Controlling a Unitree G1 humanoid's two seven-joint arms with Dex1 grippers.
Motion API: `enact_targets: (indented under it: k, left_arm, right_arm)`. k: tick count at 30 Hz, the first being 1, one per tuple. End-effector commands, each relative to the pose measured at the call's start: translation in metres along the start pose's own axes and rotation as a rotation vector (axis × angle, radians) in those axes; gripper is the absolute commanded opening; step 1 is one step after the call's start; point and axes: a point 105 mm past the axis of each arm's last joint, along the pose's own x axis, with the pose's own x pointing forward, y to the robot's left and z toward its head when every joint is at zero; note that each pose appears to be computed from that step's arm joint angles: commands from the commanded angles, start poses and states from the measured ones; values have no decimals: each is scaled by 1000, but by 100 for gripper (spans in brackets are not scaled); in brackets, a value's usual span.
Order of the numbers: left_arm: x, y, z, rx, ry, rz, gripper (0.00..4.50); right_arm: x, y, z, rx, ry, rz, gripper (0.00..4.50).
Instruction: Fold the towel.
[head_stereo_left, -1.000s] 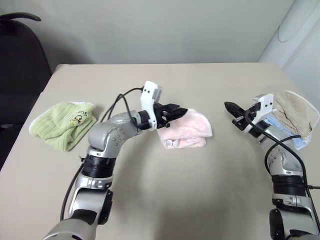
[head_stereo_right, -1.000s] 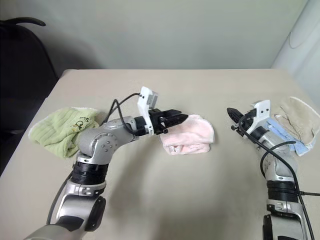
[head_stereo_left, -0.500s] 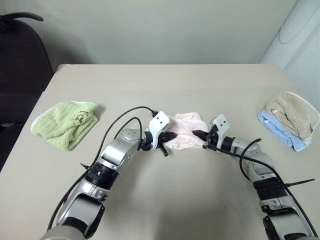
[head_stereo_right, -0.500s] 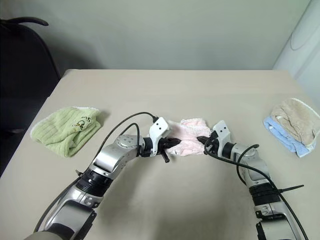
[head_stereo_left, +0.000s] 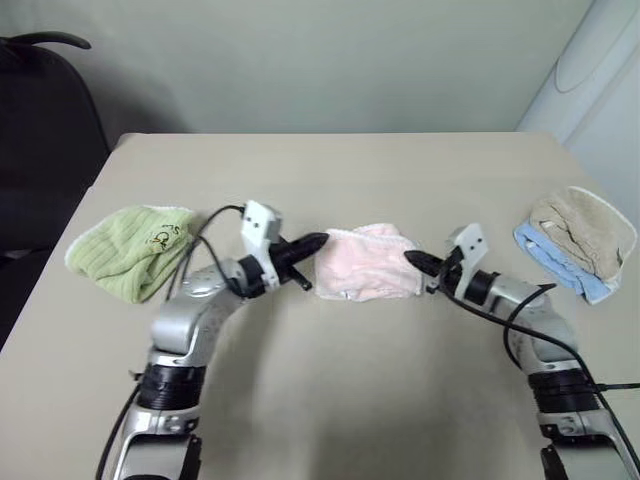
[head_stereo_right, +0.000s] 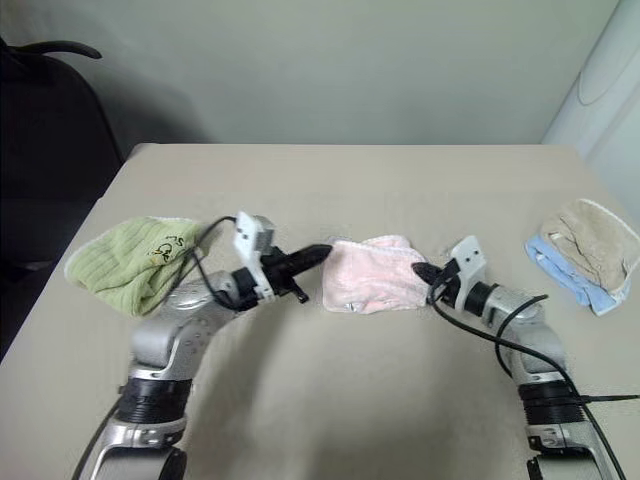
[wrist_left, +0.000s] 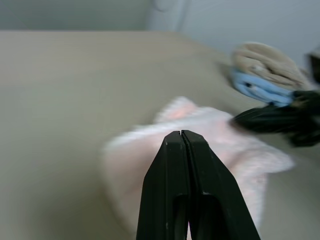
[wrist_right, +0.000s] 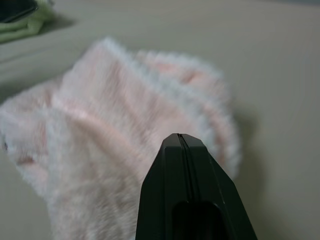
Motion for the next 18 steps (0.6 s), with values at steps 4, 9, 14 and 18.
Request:
enact_targets:
  k: [4,9,14,18]
  left_arm:
    - [-26,18,-6,-1,10,151,5]
    - [-26,8,-18,-34,35,141,5]
    - [-20,7,-25,-159,44,156,5]
    - [-13,2,-26,-406,26,86,44]
  right_arm:
    - [-8,-15,30,29,-79,-20,86]
    - [-8,-15,26,101,-81,0,270]
    - [-6,-24,23,95,-67,-60,447]
    - [-5,-28,21,84,-65,-85,450]
